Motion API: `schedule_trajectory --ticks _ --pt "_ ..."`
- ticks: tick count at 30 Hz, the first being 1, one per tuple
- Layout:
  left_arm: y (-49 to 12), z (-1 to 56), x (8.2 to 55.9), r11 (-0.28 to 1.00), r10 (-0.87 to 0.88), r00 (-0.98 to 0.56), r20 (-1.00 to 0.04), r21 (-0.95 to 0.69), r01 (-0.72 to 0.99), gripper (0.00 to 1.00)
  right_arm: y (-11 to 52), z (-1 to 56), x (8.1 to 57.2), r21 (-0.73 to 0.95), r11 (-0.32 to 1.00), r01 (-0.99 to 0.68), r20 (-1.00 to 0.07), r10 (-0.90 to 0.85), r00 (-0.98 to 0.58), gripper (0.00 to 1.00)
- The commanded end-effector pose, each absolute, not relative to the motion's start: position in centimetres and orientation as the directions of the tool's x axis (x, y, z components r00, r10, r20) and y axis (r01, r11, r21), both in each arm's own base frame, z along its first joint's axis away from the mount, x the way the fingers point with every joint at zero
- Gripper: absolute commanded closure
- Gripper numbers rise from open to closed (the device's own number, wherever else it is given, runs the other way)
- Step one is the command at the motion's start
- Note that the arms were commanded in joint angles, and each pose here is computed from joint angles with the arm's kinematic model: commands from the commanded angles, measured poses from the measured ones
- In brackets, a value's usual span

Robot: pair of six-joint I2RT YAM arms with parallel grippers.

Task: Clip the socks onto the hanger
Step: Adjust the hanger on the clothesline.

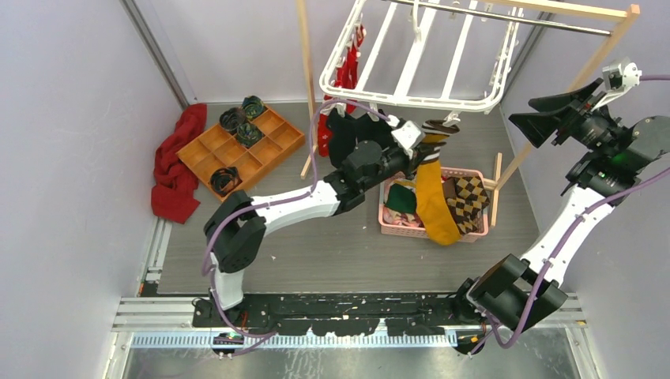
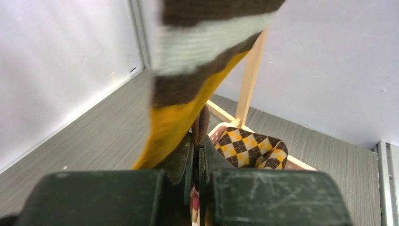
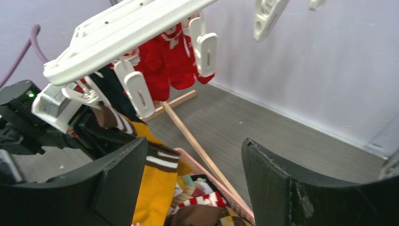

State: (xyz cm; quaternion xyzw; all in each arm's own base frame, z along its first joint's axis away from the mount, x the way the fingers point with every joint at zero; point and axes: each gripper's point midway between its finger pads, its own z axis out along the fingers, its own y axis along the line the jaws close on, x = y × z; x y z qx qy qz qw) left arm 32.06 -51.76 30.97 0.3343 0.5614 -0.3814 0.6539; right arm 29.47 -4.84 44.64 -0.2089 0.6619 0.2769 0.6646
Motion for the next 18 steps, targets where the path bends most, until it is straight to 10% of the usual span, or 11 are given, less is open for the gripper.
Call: schedule_trajectory --ticks 1,18 --pt "-47.1 37.6 32.4 0.575 -0.249 0.156 -0.956 -0.017 0.818 1.0 -1.4 46.7 27.9 0.01 0.694 -0.72 -0.999 0.033 0.018 0.22" --pt "-38.8 39.7 34.7 0.627 -0.327 0.125 -0.937 -0.116 0.771 1.0 2.4 47.0 27.2 0.069 0.589 -0.805 -0.997 0.077 -0.029 0.18"
